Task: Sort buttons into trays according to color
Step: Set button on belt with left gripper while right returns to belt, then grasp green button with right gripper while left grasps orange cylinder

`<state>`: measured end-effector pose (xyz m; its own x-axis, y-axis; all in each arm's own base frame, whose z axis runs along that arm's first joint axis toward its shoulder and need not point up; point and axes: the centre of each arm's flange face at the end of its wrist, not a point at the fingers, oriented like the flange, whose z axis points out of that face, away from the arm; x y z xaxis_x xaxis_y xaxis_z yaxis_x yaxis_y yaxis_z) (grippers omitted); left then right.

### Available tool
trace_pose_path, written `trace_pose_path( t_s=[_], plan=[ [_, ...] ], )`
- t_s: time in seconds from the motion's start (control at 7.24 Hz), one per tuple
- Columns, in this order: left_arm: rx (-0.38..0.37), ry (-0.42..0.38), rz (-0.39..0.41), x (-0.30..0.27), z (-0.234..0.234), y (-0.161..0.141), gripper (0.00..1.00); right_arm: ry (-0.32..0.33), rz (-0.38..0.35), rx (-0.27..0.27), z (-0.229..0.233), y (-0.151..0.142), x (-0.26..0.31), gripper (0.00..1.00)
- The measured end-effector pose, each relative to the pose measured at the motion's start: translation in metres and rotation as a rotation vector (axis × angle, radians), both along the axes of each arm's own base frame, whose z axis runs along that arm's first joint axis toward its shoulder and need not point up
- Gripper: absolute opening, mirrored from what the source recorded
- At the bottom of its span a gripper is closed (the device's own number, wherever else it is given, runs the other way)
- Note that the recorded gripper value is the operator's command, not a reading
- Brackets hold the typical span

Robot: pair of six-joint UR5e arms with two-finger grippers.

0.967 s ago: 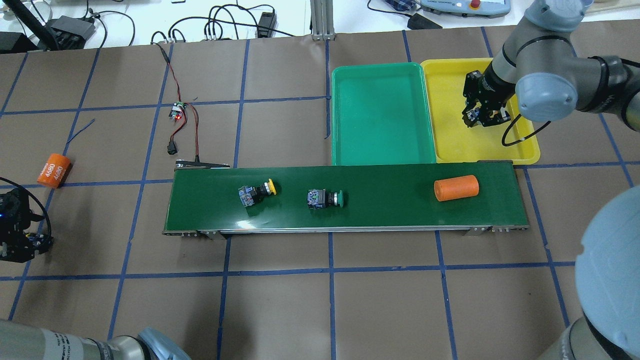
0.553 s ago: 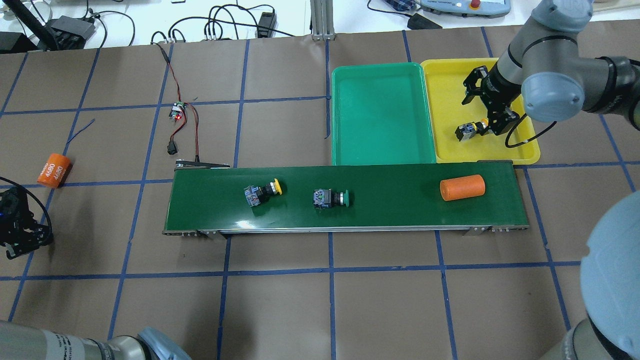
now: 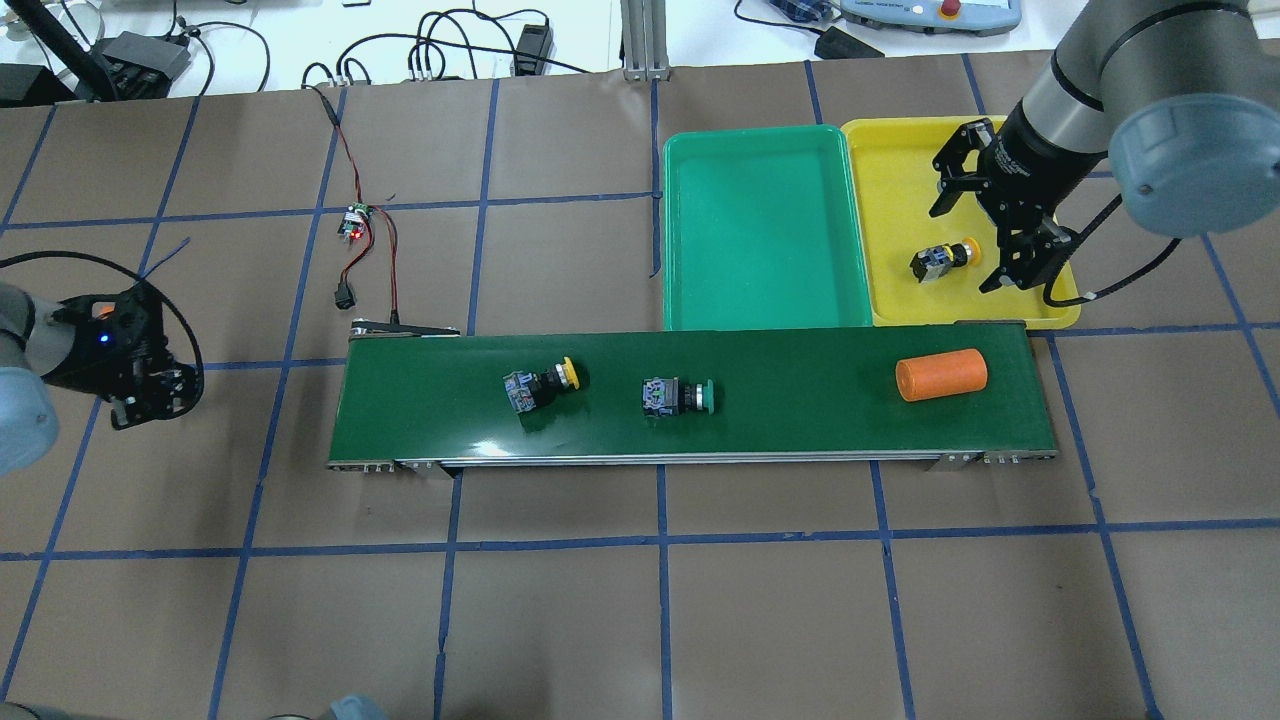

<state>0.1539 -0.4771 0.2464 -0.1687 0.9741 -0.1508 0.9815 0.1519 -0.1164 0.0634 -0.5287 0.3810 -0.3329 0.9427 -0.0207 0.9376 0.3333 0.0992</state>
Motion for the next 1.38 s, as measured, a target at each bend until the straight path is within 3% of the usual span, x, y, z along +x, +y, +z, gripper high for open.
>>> trace_pose_path(
  t_s=[0.28, 0.41, 0.55, 0.69, 1.11, 1.38],
  plan=[
    [-0.041, 0.015, -0.222, -0.122, 0.023, -0.012, 0.00, -0.008, -0.021, 0.028, 0.003, 0.054, 0.041, 1.00],
    [-0.030, 0.020, -0.271, -0.169, 0.027, -0.005, 0.06, -0.008, -0.036, 0.045, -0.003, 0.068, 0.055, 1.00],
    [-0.013, 0.030, -0.285, -0.208, 0.026, 0.004, 0.49, -0.008, -0.044, 0.063, -0.009, 0.075, 0.068, 1.00],
    [0.004, 0.040, -0.278, -0.238, 0.023, 0.014, 0.99, -0.006, -0.055, 0.086, -0.020, 0.076, 0.080, 1.00],
    [0.037, 0.064, -0.171, -0.261, 0.016, 0.021, 1.00, 0.006, -0.099, 0.094, -0.052, 0.066, 0.117, 1.00],
    [0.013, 0.027, -0.062, -0.219, 0.029, 0.012, 1.00, 0.014, -0.141, 0.110, -0.079, 0.059, 0.140, 1.00]
  ],
)
